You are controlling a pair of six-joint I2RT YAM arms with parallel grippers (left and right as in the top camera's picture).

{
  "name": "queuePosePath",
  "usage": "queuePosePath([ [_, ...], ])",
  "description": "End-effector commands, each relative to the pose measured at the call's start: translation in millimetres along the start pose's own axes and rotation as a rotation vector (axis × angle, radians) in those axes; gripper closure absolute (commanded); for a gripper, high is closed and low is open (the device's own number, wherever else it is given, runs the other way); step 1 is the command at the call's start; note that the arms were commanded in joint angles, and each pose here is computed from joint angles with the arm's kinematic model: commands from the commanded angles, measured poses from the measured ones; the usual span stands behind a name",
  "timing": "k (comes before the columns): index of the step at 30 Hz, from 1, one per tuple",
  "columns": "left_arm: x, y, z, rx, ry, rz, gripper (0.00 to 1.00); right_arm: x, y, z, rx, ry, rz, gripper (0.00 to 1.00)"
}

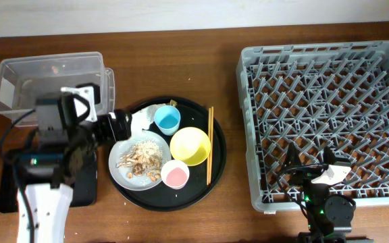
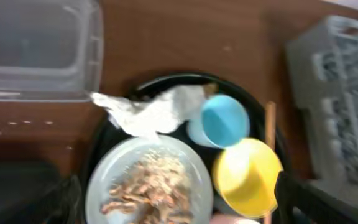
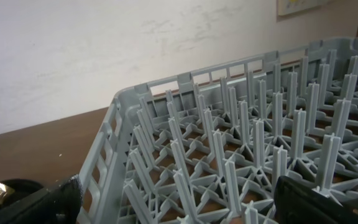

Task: Sort waste into correct bins and load items into the dishwasher rack
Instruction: 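Reach the left gripper to the white tissue on the tray and grasp it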

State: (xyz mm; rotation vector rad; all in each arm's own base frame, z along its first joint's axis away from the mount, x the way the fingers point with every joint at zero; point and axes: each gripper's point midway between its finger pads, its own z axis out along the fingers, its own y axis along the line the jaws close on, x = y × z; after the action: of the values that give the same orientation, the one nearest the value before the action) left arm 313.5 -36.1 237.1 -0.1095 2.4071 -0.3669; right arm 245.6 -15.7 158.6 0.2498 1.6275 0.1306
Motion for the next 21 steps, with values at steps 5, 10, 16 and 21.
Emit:
queuePosePath([
  [5, -11, 33, 85, -0.109, 0.076, -0.239, 0.28, 3, -2, 0, 0.006, 0.005, 0.001, 0.01],
  [10, 30, 54, 151, -0.197, 0.231, -0.66, 0.38, 3, -2, 0, 0.006, 0.005, 0.001, 0.01],
  [16, 35, 35, 195, -0.205, 0.209, -0.703, 0.4, 3, -2, 0, 0.006, 0.005, 0.001, 0.01],
  [21, 41, 53, 198, -0.324, 0.176, -0.674, 0.48, 3, -2, 0, 0.006, 0.005, 0.001, 0.01],
])
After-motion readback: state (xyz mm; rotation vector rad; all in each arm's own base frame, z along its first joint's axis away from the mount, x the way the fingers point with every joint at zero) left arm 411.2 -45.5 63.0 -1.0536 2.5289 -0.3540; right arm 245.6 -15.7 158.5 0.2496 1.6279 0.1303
